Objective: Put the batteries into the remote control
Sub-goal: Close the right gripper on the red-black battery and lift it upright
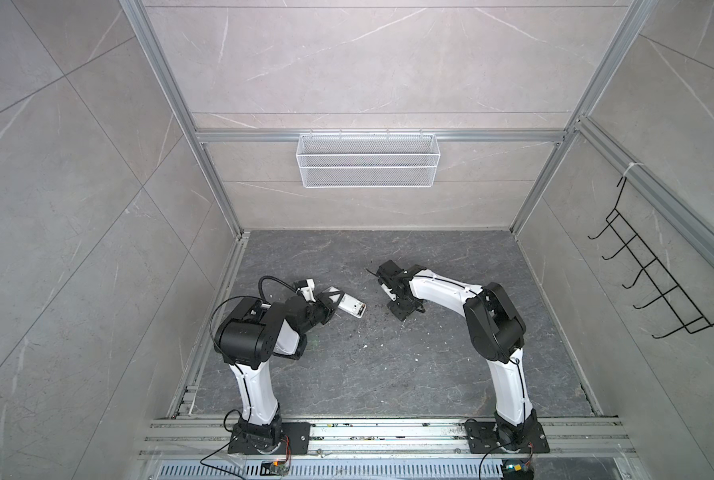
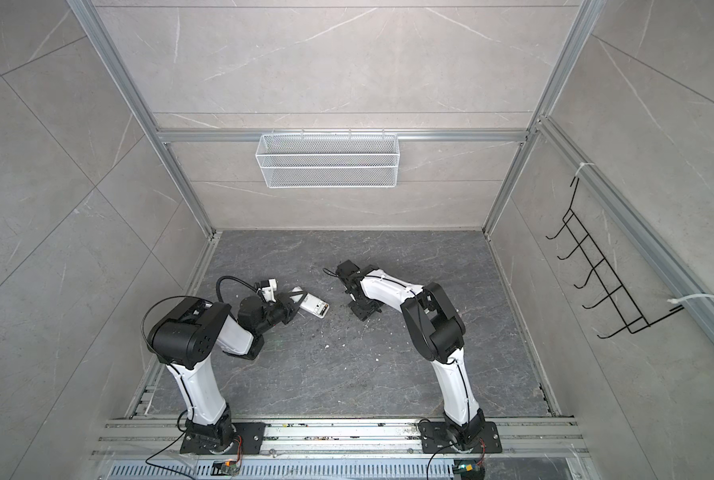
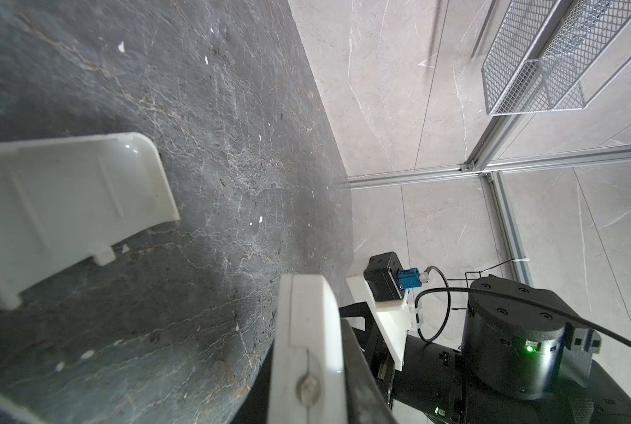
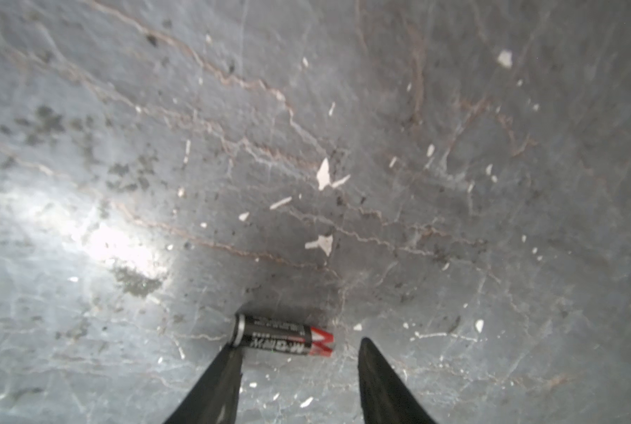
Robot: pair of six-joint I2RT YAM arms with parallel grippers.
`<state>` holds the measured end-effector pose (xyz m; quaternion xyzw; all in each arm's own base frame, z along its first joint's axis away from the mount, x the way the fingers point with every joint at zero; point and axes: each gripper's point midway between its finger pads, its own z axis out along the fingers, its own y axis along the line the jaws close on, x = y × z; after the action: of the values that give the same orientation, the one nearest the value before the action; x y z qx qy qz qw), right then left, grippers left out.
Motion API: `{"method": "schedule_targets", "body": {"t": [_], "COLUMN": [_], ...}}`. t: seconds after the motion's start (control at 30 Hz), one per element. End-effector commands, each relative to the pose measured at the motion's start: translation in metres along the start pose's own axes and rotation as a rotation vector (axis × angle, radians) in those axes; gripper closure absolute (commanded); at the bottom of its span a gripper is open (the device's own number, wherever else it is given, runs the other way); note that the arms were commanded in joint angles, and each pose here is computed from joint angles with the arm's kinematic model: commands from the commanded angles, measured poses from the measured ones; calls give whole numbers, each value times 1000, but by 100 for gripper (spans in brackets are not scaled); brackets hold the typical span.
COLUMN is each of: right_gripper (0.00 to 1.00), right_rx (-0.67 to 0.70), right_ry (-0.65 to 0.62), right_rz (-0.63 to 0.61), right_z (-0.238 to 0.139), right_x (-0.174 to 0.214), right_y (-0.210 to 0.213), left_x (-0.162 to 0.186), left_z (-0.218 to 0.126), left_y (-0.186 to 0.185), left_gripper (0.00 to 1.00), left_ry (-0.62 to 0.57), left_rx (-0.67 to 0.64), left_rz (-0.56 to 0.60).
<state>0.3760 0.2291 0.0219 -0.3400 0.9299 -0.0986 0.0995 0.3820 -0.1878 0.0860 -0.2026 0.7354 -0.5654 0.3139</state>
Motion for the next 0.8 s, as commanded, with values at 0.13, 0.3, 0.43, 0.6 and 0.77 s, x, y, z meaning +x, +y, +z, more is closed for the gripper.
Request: {"method": "schedule_targets", "body": {"t": [0.13,0.3,0.43,0.6,0.77], "right_gripper": [49,57,67,73,90], "right_rx": [-61,-72,-73,-69,-66], "right_ry": [101,110,106,101,108], "right_rz": [-44,-45,-39,-23,36], "right_z": [28,32,33,33,35], "right_x": [14,14,12,10,12], "right_y": [15,17,15,12,9], "left_x": [-8,-9,-8,-8,-8], "left_z": [5,5,5,7,8], "left_y": [-22,-22,-21,-19,-18], "left_gripper": [100,100,100,100,100], "left_ry": [-7,-10,-6,-2,1], "left_rx": [83,84,81,80,79], "left_rz": [53,56,52,47,44]}}
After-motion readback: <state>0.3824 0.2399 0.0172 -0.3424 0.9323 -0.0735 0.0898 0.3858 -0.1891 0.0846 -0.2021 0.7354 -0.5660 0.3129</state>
